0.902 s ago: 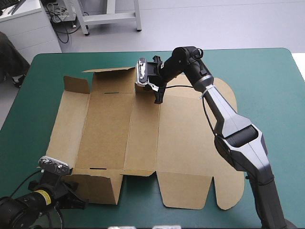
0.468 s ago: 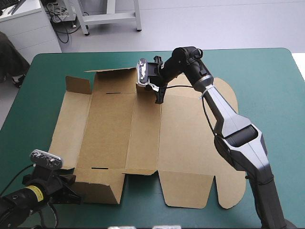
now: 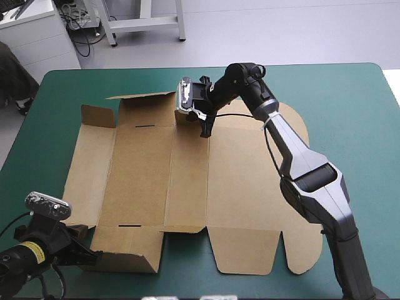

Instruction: Fold the box

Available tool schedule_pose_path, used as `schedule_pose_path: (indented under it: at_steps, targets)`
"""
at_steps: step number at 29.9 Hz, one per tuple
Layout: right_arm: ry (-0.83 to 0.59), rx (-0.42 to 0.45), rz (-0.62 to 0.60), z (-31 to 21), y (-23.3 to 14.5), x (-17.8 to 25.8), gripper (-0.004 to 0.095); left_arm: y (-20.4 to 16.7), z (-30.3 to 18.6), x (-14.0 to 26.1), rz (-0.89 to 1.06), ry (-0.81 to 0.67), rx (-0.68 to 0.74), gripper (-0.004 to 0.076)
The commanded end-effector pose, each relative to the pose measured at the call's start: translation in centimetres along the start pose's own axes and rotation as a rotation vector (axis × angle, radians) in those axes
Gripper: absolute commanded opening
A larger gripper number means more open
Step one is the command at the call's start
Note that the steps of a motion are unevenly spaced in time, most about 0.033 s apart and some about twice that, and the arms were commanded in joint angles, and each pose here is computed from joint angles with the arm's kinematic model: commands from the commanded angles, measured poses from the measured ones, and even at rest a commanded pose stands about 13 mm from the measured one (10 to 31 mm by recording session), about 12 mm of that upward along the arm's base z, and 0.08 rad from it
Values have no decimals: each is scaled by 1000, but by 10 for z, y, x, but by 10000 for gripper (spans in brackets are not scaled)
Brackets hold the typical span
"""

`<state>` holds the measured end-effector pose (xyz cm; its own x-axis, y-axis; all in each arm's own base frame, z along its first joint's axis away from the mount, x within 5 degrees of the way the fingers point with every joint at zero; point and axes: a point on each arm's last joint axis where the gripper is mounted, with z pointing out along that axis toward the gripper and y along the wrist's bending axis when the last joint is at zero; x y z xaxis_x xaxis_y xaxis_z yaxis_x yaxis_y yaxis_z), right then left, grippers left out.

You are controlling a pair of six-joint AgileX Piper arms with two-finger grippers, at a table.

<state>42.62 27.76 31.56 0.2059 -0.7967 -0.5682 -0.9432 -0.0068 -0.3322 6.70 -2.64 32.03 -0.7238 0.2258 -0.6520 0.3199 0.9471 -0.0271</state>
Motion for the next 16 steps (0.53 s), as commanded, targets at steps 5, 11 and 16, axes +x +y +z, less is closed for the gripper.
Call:
schedule_pose_path:
  at_steps: [5,11,16]
  targets:
    - [-74,59,22,-40,0,-23,421,0,-7,-11,3,-71,-3,-32]
    - [-74,68,111,-45,0,-24,623,0,-7,-11,3,-71,-3,-32]
    - [-13,166,257,-73,-2,-27,618,1,-7,-11,7,-73,-12,-32]
